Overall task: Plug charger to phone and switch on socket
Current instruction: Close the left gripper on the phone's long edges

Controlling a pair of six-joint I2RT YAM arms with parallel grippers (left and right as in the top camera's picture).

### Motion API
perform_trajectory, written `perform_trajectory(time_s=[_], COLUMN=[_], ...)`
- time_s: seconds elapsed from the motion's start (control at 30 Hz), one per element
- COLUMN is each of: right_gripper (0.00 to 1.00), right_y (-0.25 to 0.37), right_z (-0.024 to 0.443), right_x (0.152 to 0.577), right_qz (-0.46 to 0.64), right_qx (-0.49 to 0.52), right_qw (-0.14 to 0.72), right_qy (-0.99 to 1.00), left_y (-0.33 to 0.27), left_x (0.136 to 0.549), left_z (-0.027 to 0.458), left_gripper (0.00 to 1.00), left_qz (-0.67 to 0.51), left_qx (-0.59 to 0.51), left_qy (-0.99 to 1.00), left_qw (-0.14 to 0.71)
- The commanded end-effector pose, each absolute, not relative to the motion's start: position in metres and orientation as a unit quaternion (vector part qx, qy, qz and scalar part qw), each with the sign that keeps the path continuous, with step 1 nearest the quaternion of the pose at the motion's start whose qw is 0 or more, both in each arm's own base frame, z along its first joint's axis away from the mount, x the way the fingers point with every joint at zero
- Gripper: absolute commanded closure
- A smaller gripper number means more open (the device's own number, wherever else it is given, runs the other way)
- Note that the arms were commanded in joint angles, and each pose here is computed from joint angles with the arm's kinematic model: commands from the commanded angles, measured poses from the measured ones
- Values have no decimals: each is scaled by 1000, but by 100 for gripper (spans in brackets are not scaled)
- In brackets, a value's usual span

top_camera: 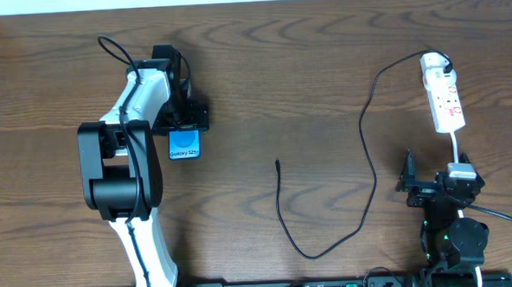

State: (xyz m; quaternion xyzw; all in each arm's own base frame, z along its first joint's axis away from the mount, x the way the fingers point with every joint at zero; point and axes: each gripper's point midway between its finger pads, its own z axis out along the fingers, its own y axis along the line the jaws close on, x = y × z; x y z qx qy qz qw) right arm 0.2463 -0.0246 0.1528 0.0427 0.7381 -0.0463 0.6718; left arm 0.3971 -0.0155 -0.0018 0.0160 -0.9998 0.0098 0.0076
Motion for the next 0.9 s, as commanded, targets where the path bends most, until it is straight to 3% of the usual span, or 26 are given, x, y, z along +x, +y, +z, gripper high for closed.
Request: perform_trajectory(time_s=[0.0,0.43,0.87], right_gripper=[1,1,1], right_y=[-27,-27,-27], right_z=[153,153,153], right_x=[246,246,246], right_qz=[-46,-46,-46], right_qx=[54,54,54], right_qw=[672,672,672], right_qy=[737,737,737], left_y=[-15,-15,-14], left_x=[391,389,390], left_z=[-10,-11,-11], left_gripper=[2,0,15], left_qz=[5,5,5], left_qx=[4,4,4], left_qy=[-1000,-1000,-1000], left_qw=[20,24,22])
